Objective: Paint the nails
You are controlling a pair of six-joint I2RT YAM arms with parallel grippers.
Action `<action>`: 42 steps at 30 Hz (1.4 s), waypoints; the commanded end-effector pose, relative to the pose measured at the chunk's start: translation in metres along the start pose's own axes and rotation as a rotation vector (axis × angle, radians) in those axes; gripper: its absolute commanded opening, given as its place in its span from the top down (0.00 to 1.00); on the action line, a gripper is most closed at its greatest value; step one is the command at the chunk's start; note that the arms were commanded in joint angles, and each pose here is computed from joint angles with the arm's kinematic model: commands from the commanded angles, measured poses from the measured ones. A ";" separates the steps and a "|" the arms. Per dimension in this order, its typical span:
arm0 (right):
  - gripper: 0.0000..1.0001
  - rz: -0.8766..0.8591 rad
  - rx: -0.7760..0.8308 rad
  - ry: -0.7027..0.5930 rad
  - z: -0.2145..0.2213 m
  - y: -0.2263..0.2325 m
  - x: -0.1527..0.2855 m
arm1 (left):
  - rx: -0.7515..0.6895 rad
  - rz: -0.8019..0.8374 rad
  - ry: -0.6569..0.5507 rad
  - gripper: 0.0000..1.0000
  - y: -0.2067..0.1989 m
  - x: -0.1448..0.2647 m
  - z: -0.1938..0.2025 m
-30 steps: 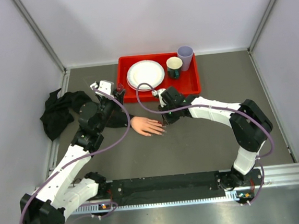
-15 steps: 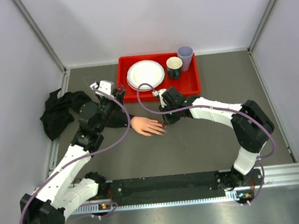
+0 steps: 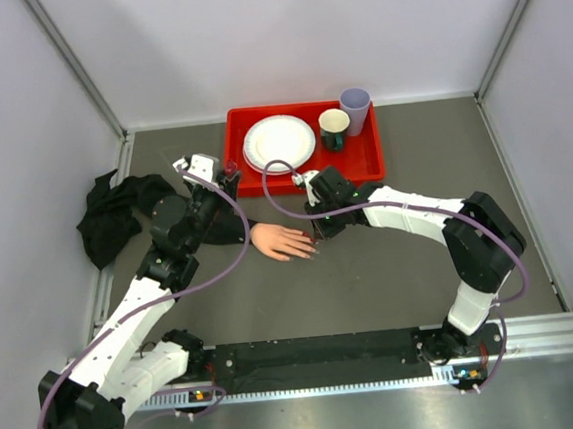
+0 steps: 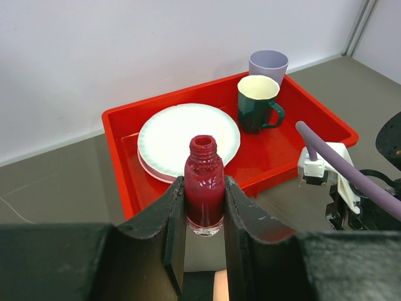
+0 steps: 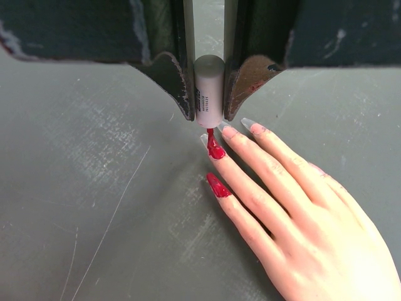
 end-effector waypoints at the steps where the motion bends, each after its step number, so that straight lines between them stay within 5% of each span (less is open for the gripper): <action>1: 1.00 -0.003 0.024 -0.058 -0.008 0.004 0.012 | 0.001 0.003 -0.081 1.00 0.001 0.000 -0.018; 42: 1.00 -0.054 0.025 -0.100 -0.027 0.013 0.011 | -0.001 0.006 -0.076 1.00 0.001 -0.001 -0.017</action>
Point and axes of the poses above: each gripper's point midway between its finger pads, its own x axis back along the fingers, its own y axis along the line the jaws close on, z = x × y, the point moved 7 cm from there along x, back along the fingers, and after that the axes turned 3 degrees about -x, right-handed, at the moved point
